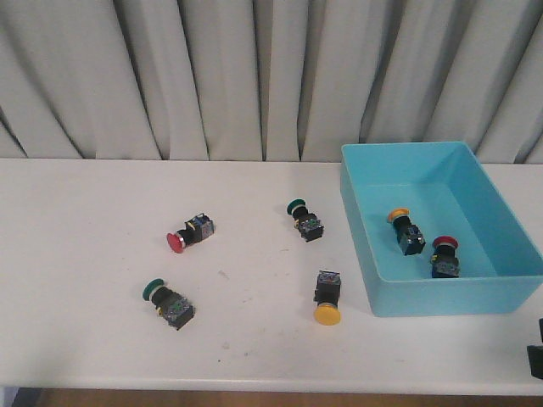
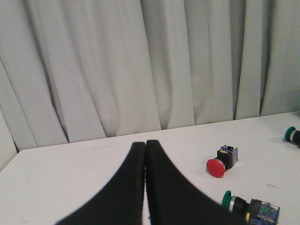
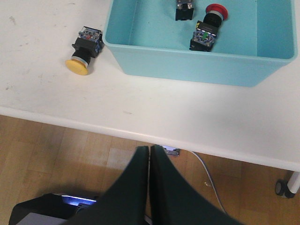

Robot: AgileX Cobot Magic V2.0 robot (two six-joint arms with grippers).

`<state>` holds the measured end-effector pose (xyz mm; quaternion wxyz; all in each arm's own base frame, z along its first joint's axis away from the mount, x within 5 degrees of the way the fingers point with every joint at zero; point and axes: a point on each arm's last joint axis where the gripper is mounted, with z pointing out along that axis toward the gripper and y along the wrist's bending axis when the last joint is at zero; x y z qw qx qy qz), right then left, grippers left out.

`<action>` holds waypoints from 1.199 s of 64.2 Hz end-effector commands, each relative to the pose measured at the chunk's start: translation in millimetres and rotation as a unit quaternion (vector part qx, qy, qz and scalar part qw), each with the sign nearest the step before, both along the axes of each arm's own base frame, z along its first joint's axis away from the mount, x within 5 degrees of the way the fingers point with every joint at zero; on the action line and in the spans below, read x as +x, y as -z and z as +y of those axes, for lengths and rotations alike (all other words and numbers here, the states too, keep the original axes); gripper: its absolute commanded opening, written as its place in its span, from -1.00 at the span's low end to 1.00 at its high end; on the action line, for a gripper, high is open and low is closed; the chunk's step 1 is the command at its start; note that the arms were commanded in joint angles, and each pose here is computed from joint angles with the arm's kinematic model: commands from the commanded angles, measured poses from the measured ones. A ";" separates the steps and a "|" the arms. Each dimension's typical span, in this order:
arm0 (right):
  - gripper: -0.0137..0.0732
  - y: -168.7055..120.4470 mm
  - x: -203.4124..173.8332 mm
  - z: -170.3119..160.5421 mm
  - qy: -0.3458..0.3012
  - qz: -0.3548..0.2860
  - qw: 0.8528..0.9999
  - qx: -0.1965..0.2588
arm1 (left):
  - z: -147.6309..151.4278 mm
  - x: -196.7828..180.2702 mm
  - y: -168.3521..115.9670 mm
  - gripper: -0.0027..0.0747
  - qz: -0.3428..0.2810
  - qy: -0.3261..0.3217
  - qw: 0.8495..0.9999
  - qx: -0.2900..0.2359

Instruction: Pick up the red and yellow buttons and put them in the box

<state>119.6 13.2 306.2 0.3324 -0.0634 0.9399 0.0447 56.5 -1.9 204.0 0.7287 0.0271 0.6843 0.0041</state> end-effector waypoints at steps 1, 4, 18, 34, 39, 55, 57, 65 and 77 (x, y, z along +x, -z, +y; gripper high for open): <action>-0.70 -10.9 3.0 -0.1 0.002 -0.035 0.999 0.002 | -0.2 0.5 9.5 -0.95 -0.020 0.000 1.000 0.007; -0.70 -10.9 3.0 -0.1 0.002 -0.035 0.999 0.002 | -0.2 0.5 9.5 -0.95 -0.020 0.000 1.000 0.007; -0.70 -10.9 3.0 -0.1 0.002 -0.035 0.999 0.002 | -0.2 0.4 9.0 -0.95 -0.021 0.000 1.000 0.007; -0.70 -10.8 2.9 -0.1 0.002 -0.035 0.999 0.002 | -0.2 0.4 9.0 -0.95 -0.021 0.000 1.000 0.007; -0.70 -10.8 2.9 -0.1 0.002 -0.035 0.999 0.002 | -0.2 0.4 9.0 -0.95 -0.021 0.000 1.000 0.007; -0.70 -10.8 2.9 -0.1 0.002 -0.035 0.999 0.002 | -0.2 0.4 9.0 -0.95 -0.021 0.000 1.000 0.007; -0.70 -10.8 2.9 -0.1 0.002 -0.035 0.999 0.002 | -0.2 0.4 9.0 -0.95 -0.021 0.000 1.000 0.007; -0.70 -12.4 -1.8 -2.7 0.000 -0.093 0.996 -0.017 | -0.2 0.5 9.2 -0.95 -0.020 0.000 1.000 0.007; -0.70 14.5 -22.8 -6.9 0.023 -0.254 0.967 -0.020 | -0.2 0.5 9.2 -0.95 -0.020 0.000 1.000 0.007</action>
